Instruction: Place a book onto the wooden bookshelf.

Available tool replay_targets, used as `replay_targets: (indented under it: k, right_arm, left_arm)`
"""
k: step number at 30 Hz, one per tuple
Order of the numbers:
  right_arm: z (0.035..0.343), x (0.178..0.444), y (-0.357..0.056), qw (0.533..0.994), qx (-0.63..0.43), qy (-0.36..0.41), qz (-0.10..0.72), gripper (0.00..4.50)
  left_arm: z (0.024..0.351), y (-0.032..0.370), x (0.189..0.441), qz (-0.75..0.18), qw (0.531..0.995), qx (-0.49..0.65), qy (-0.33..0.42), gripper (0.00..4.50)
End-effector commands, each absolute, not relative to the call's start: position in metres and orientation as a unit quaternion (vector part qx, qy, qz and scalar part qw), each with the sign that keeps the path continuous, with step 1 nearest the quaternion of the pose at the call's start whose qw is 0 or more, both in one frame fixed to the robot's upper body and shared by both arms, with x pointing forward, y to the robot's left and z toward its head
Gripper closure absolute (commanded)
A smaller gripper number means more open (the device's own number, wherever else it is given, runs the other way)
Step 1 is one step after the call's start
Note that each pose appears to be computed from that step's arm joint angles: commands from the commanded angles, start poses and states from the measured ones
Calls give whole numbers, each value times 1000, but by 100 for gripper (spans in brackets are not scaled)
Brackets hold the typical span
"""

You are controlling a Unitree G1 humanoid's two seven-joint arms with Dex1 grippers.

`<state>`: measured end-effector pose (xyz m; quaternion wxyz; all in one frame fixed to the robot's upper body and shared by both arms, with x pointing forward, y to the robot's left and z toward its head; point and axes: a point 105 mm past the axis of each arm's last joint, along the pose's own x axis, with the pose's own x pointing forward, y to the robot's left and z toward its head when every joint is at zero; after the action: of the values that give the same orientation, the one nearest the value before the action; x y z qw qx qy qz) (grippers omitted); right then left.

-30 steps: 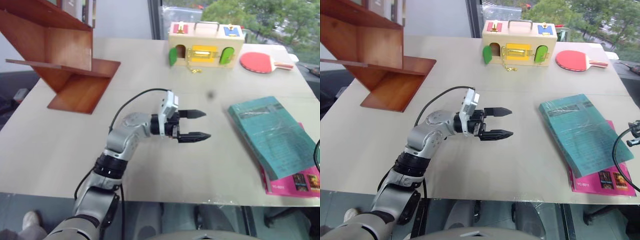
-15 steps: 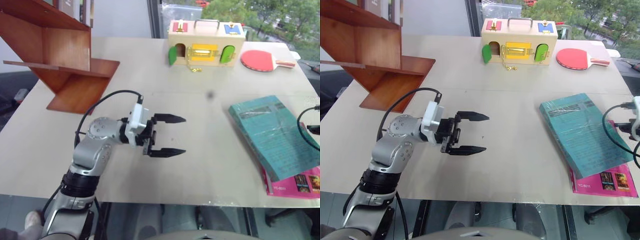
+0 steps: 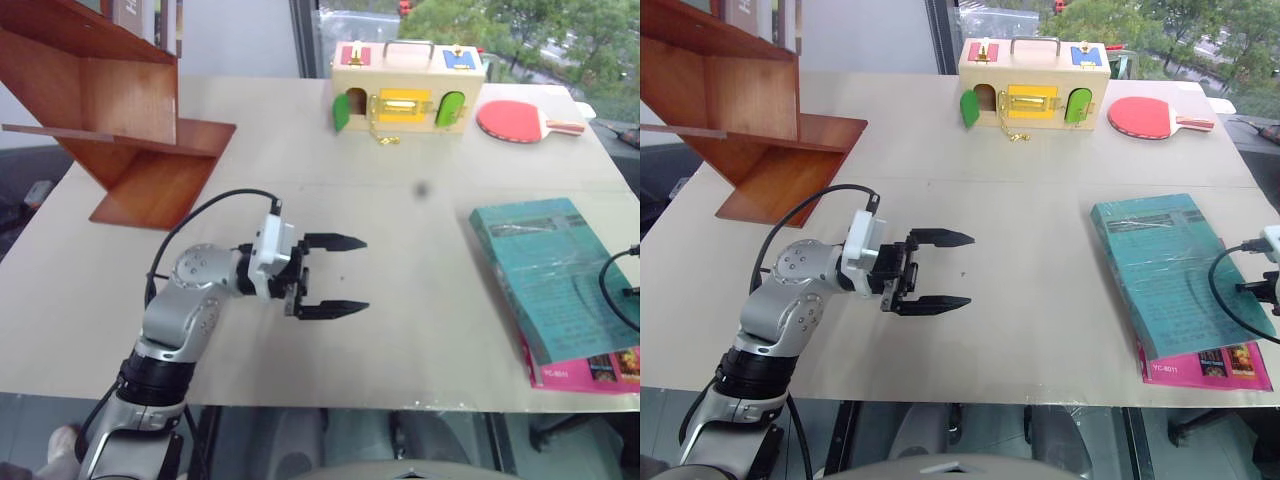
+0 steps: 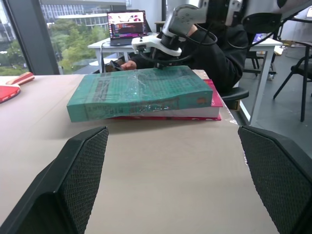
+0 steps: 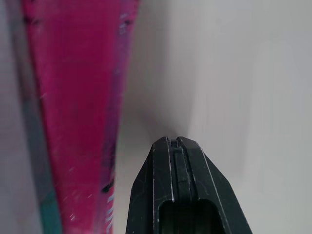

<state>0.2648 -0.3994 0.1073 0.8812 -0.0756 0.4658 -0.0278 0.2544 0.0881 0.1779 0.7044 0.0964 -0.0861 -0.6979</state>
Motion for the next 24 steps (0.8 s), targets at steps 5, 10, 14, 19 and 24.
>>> replay_targets:
  k: [5,10,14,19,24]
  right_arm:
    - [106,260,-381,883,-38,467,0,442]
    - [104,266,-349,888,9,458,46,442]
    - [100,266,-332,887,32,456,65,442]
    - [98,274,-296,887,61,446,105,442]
    - [94,282,-256,888,94,428,139,442]
  left_arm:
    - [189,88,248,-702,695,110,-111,0]
    - [191,87,250,-699,697,109,-112,0]
    - [191,87,251,-696,702,107,-110,0]
    - [191,89,251,-692,706,107,-106,0]
    - [190,94,251,-684,714,110,-100,0]
